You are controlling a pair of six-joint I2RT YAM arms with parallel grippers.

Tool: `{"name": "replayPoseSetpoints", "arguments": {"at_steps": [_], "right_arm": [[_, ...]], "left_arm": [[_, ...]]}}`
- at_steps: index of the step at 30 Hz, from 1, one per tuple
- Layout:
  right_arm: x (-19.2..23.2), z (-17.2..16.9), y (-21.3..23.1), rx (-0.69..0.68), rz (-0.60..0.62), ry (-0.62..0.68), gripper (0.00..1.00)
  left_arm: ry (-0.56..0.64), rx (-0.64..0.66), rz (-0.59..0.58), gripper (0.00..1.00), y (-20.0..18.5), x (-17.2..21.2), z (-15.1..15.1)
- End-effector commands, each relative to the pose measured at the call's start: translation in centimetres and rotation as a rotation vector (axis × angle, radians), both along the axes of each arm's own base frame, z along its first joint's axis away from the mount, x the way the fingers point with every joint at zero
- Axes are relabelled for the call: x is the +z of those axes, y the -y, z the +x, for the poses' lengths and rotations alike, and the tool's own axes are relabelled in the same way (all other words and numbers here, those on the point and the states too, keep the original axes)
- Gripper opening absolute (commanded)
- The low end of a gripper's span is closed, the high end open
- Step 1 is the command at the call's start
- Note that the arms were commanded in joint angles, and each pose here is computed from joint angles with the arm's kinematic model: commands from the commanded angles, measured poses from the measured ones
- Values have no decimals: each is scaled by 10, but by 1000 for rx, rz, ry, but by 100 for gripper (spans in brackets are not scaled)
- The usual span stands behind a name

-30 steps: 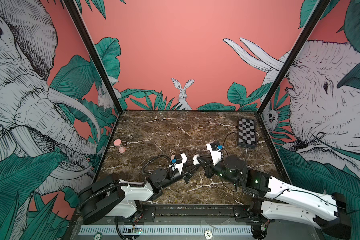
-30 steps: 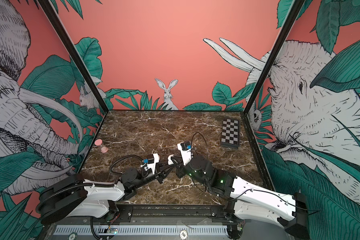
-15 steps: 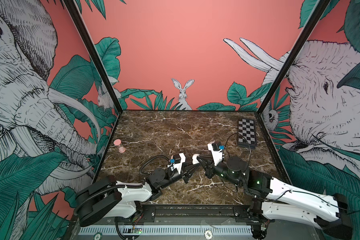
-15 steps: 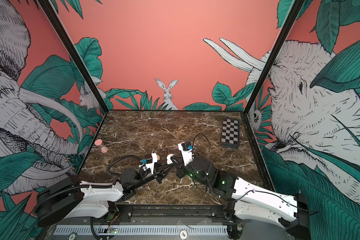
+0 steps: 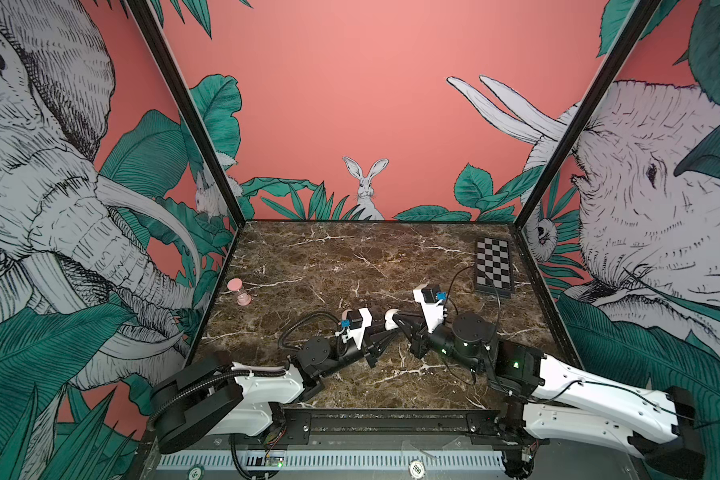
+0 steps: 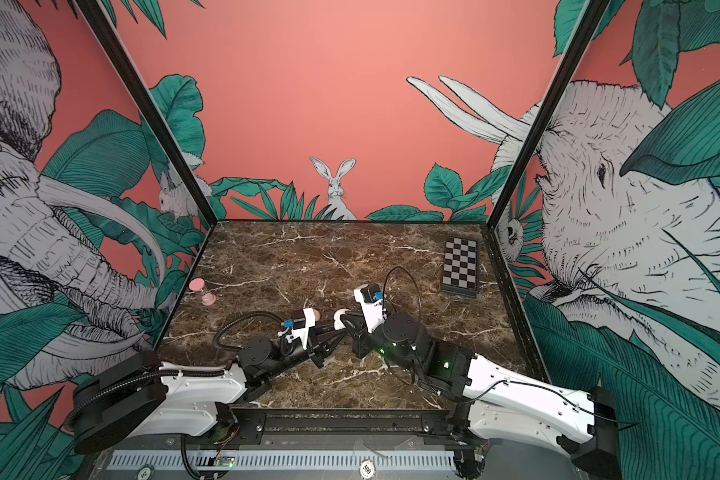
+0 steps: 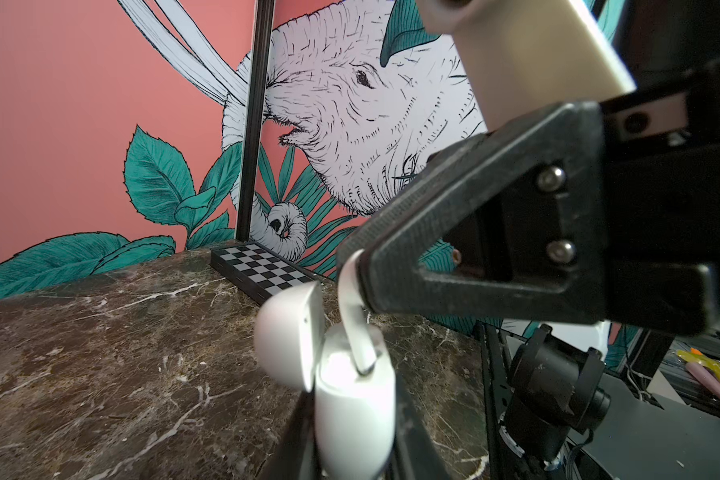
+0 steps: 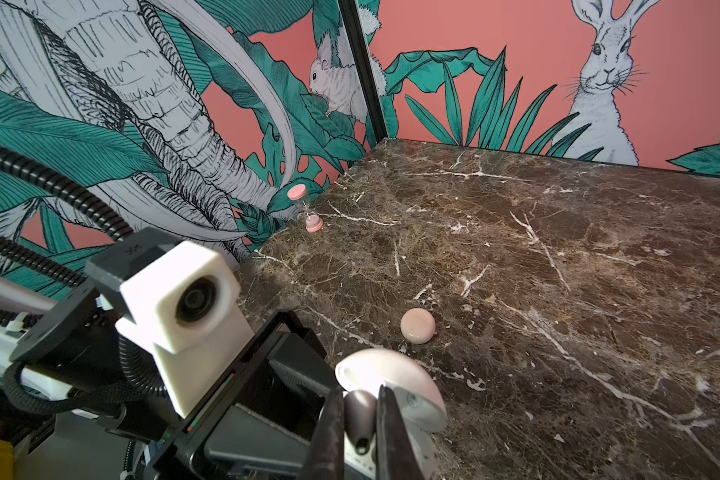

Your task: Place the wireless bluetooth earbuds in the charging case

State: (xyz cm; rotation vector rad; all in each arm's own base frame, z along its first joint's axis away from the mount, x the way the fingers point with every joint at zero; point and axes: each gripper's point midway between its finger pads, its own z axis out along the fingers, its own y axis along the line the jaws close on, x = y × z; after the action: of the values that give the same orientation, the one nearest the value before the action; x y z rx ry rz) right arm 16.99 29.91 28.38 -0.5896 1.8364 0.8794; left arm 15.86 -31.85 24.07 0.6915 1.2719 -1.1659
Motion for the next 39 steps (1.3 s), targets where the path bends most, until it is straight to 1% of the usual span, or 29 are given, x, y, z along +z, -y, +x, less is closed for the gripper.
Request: {"name": "replayPoseSetpoints", "arguments": {"at_steps": [1,10,14,23,39], "right_arm": [[-10,-8,-1,42,-51,-10,0],[-12,-10,0,46,-52,-12,0],[-12,-6,5,20,-68,-1,0],[-5,-7,10,23,-98,37,0],[-4,-11,10,49,-93,43,0]], "left_arm": [[71,23,-93,0,-11,31,-2],[68,38,-102,0,-15,32,-1],[73,22,-99,0,-15,32,-3],[71,-24,-96,0,-12,31,-10],[117,-48,-105,0,-16,39,-17]]}}
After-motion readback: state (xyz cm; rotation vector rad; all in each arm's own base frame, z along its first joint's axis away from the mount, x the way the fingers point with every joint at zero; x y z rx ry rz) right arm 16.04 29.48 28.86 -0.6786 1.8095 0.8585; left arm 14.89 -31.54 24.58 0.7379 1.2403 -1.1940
